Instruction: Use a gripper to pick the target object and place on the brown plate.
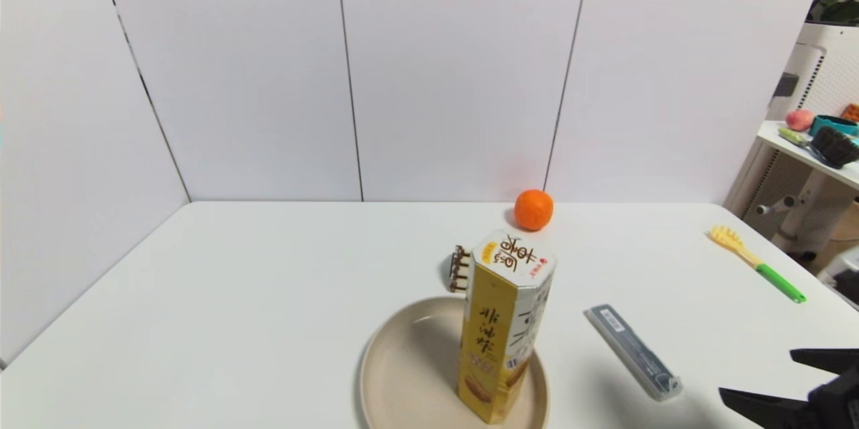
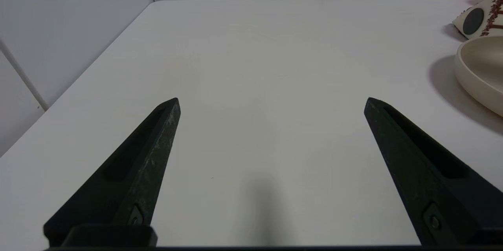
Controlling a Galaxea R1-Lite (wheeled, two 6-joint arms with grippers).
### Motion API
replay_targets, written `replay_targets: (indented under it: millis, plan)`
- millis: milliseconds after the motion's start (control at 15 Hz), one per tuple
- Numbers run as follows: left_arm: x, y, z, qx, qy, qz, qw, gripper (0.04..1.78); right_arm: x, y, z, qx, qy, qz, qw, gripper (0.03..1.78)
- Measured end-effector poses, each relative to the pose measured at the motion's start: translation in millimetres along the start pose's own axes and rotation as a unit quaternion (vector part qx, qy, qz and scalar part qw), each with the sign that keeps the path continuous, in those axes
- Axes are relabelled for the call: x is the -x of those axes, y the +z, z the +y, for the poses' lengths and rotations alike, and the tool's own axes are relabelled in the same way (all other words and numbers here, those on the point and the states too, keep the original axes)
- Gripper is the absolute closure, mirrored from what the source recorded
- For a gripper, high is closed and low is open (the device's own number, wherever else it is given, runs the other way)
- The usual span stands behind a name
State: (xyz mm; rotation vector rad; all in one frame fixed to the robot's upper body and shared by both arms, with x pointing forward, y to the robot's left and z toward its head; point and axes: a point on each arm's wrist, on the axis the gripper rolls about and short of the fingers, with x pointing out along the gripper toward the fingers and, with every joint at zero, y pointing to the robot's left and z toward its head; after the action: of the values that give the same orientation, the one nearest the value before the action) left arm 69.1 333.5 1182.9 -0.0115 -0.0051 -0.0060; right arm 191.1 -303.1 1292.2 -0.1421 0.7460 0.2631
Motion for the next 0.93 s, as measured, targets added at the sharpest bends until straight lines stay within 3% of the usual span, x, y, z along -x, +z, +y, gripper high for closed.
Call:
replay_targets:
  millis: [267, 467, 733, 933]
  plan:
    - [0, 0, 0, 0.000, 0.000, 0.000, 1.000, 0.13, 20, -62, -12.9, -0.047, -0.096, -0.052, 0.9929, 0.13]
    - [0, 0, 0, 0.000, 0.000, 0.000, 1.000, 0.13, 20, -111, -6.9, -0.062, -0.143, -0.139, 0.9779, 0.12]
    - [0, 0, 0, 0.000, 0.000, 0.000, 1.000, 0.13, 14, -144, 0.9, -0.034, -0.147, -0.288, 0.9457, 0.12]
    - [0, 0, 0, 0.000, 0.000, 0.000, 1.000, 0.13, 15, -161, 6.0, -0.016, -0.129, -0.330, 0.9351, 0.12]
